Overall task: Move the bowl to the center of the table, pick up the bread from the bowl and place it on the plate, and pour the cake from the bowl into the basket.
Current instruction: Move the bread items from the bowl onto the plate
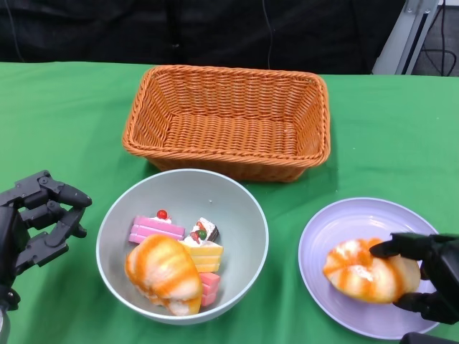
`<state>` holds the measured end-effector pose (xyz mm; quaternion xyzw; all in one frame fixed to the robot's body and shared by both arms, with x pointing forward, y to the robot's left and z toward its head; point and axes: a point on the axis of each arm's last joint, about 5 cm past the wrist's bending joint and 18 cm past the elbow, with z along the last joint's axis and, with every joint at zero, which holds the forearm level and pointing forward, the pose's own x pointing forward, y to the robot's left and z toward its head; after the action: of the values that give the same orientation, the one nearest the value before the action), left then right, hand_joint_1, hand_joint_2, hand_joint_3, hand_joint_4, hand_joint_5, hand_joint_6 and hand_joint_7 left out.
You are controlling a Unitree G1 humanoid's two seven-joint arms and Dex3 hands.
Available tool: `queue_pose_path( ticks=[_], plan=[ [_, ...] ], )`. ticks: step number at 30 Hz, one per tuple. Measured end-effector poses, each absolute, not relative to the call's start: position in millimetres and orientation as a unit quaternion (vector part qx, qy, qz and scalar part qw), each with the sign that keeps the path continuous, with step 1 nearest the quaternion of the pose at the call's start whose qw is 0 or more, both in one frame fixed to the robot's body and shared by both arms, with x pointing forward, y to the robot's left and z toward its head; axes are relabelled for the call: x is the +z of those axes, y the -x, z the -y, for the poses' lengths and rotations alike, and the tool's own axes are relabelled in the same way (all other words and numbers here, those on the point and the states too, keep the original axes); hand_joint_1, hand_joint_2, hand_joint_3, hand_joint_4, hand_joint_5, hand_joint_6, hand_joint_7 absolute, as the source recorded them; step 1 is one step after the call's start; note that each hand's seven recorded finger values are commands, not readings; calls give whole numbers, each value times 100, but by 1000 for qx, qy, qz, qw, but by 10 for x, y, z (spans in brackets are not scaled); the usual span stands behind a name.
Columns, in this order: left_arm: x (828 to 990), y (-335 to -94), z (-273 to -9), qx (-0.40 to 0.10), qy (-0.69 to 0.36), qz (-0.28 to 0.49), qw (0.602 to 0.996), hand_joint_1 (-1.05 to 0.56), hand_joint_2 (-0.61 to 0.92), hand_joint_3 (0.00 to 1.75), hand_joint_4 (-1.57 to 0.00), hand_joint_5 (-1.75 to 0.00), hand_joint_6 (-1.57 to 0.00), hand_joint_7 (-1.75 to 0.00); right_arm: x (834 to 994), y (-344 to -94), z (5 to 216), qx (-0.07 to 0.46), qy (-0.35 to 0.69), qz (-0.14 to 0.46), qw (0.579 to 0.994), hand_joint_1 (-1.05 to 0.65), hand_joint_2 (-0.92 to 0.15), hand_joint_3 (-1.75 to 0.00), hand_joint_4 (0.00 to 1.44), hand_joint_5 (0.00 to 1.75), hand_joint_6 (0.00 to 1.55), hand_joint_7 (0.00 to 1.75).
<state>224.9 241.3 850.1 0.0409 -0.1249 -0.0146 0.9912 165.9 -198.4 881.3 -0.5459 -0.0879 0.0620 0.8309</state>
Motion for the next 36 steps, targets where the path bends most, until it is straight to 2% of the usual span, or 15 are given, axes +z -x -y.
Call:
queue_pose_path(
  ticks=[1, 2, 3, 5, 7, 9, 16, 25, 32, 33, 36],
  plan=[
    [8501, -2249, -2413, -15, -41, 125, 991, -19, 77, 57, -81, -142, -87, -107, 8838, -1654, 1982, 66, 551, 85, 827, -30, -86, 0, 88, 67, 91, 2],
    [8501, -2249, -2412, -15, -41, 125, 991, -19, 77, 57, -80, -142, -87, -107, 8874, -1650, 1982, 70, 557, 81, 823, -32, -87, 0, 85, 55, 83, 1],
    [8501, -2249, -2413, -15, -41, 125, 991, -19, 77, 57, -81, -142, -87, -107, 8917, -1642, 1983, 77, 564, 72, 819, -34, -88, 0, 79, 33, 70, 1],
    [8501, -2249, -2412, -15, -41, 125, 991, -17, 77, 58, -81, -141, -87, -106, 9011, -1624, 1994, 107, 579, 41, 807, -38, -89, 0, 61, 11, 47, 0],
    [8501, -2249, -2412, -15, -41, 125, 991, -17, 77, 59, -81, -141, -87, -106, 9125, -1606, 2008, 145, 593, 0, 792, -41, -87, 0, 50, 2, 36, 0],
    [8501, -2249, -2413, -15, -41, 125, 991, -16, 77, 59, -81, -141, -88, -106, 9216, -1591, 2013, 164, 601, -23, 782, -45, -86, 0, 45, 0, 33, 0],
    [8503, -2251, -2412, -15, -41, 126, 991, -18, 76, 59, -81, -141, -88, -106, 9431, -1565, 1966, 180, 602, -36, 777, -54, -87, 0, 38, 0, 32, 0],
    [8503, -2251, -2412, -17, -44, 125, 991, -17, 75, 60, -82, -142, -87, -107, 9517, -1553, 1958, 186, 596, -50, 780, -58, -87, 0, 33, 0, 30, 0],
    [8504, -2252, -2414, -17, -45, 125, 991, -19, 76, 59, -82, -141, -88, -107, 9522, -1544, 1949, 164, 587, -33, 792, -54, -87, 0, 43, 4, 36, 2],
    [8505, -2252, -2414, -17, -45, 125, 991, -19, 76, 59, -82, -141, -87, -107, 9518, -1540, 1945, 157, 579, -22, 800, -53, -88, -1, 49, 7, 40, 4],
    [8507, -2253, -2417, -17, -45, 125, 991, -17, 77, 59, -81, -141, -87, -107, 9520, -1527, 1881, 139, 539, 42, 830, -54, -90, -1, 56, 8, 46, 4]
  ],
)
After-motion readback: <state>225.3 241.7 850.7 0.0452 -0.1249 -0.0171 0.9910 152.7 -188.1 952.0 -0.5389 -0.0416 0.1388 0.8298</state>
